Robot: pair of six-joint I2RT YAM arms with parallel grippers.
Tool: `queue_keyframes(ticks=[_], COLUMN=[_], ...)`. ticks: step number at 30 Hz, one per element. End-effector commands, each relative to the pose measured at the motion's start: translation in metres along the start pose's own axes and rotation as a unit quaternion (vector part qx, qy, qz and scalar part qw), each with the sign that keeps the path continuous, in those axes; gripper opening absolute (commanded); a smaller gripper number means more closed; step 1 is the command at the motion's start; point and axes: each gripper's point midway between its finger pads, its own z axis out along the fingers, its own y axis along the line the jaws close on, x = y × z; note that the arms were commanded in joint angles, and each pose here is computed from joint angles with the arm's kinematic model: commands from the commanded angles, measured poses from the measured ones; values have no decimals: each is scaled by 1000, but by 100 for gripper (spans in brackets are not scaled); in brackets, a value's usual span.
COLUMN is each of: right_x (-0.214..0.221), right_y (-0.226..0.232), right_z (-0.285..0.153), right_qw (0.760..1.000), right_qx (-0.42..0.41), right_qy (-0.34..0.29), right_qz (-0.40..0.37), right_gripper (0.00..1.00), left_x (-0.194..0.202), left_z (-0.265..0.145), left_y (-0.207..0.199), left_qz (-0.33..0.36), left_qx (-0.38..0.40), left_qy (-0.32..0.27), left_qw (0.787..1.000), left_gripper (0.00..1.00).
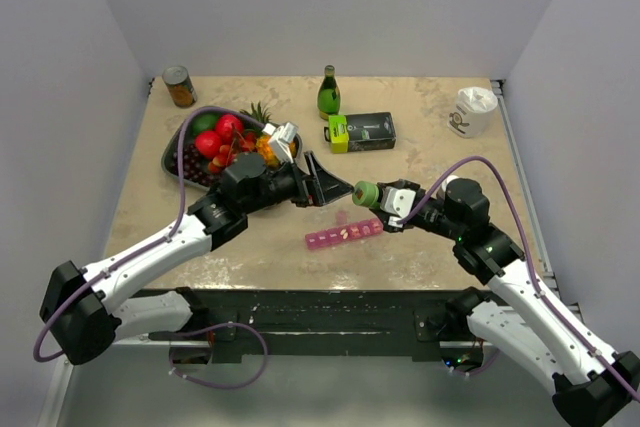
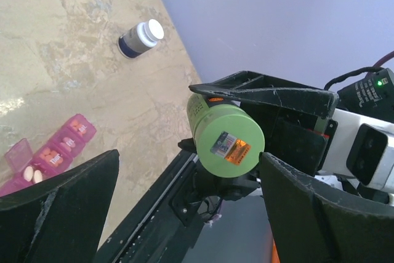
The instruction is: Sort the pills into containers
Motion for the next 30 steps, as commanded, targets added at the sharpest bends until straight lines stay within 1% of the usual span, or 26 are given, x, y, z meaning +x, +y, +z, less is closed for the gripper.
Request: queue_keyframes(ticks=[1,8,14,18,19,21,23,24,26,29,30], right_x=[-11,-9,-7,-7,-7,-6,-7,-6,-6,-5,-6], right_y=[-11,-9,-8,-8,-9,-8,-8,-8,-7,-6,-7], right_z=[-2,-1,0,0,0,0,0,0,0,0,0], right_qw=[999,999,1000,1000,1000,1000,1000,1000,1000,1000,1000], right_qx=[20,17,16,15,17,16,17,16,16,14,16], right_qy=[-19,-17,-17,-15,-15,-13,-14,-14,-14,-14,-15], right_qz=[-24,-21,-18,-18,-17,-15,-14,-14,-11,-7,-6], right_gripper=[0,0,0,0,0,0,0,0,0,0,0], left_x=[-13,-10,-2,10,8,13,12,13,14,18,19], left_z=[10,13,17,28,29,34,36,37,38,39,40], left_y=[-28,-45,-53,-51,-53,-44,-42,-42,-42,-41,-39], left_qz=[-8,-3,2,3,5,9,15,17,23,29,31], left_qx=[58,101,114,105,101,77,67,66,64,62,60], left_qy=[-7,7,20,42,41,48,49,51,55,65,68], left_qw=[998,995,993,994,994,996,996,996,996,996,995], left_gripper=[98,95,93,84,82,78,72,65,58,39,25])
